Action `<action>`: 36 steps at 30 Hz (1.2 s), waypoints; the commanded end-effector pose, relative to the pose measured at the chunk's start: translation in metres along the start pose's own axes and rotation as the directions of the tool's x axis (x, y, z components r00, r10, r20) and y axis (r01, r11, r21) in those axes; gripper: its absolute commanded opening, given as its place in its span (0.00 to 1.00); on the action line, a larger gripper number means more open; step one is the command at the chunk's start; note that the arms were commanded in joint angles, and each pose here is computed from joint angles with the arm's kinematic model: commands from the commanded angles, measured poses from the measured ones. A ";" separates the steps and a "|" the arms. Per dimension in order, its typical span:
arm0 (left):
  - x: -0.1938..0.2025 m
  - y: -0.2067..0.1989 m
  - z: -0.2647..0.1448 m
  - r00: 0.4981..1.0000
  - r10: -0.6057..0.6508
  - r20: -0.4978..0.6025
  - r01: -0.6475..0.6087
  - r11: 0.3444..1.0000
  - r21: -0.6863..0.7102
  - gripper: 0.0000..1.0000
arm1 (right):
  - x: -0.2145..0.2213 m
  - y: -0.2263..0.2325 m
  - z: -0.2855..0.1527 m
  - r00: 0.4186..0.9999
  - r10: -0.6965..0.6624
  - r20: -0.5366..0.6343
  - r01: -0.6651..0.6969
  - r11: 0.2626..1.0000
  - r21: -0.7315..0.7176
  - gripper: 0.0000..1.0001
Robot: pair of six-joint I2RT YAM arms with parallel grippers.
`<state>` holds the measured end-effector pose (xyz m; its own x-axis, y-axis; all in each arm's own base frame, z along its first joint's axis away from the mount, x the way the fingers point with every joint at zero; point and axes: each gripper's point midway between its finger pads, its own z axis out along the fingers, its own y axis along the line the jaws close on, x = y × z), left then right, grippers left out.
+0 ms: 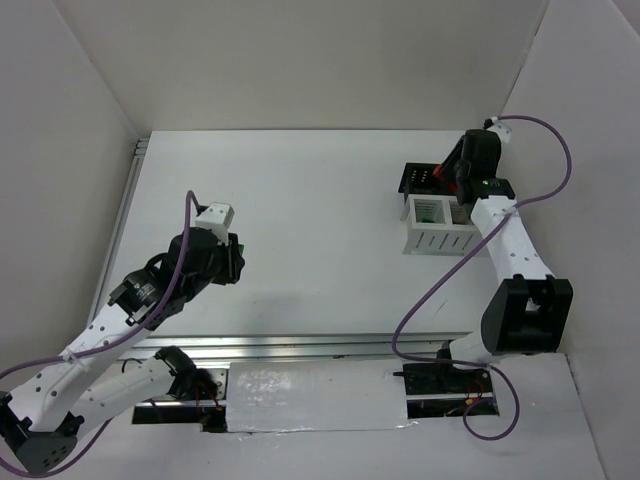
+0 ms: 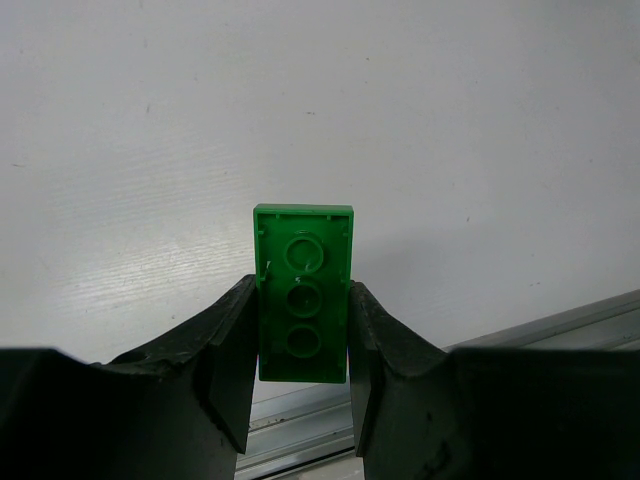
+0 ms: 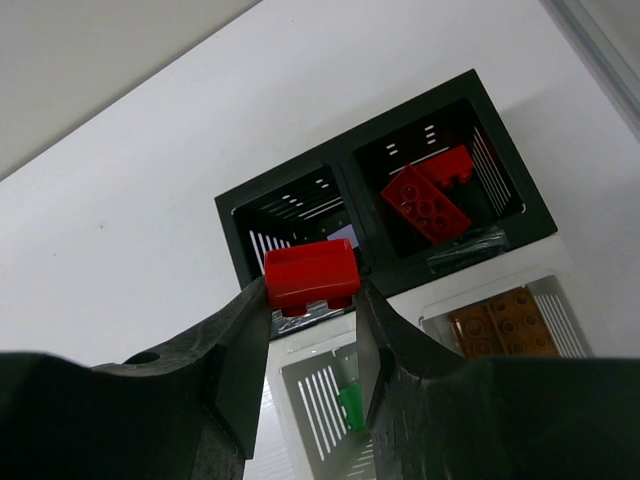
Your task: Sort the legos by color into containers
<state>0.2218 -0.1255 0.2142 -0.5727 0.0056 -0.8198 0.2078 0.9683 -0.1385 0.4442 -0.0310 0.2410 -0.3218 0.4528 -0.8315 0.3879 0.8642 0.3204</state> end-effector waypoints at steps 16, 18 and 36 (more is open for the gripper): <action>-0.009 0.001 -0.003 0.999 0.001 0.040 -0.001 1.000 0.003 0.00 | -0.025 -0.041 0.044 0.997 -0.028 0.072 0.009 0.968 0.251 0.00; -0.007 0.000 -0.002 0.999 0.005 0.032 -0.005 1.000 0.006 0.00 | -0.027 -0.047 0.046 0.996 -0.028 0.086 0.003 0.962 0.275 0.00; -0.035 -0.041 -0.028 0.989 -0.024 0.146 -0.021 0.953 0.302 0.00 | 0.063 0.149 -0.117 0.972 -0.119 -0.201 -0.027 0.798 -0.603 1.00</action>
<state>0.2144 -0.1389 0.2303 -0.5484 -0.0186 -0.8360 0.3099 0.9240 -0.2239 0.4447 0.0189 0.2508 -0.3980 0.4403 -0.8048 0.2623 0.8953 0.3601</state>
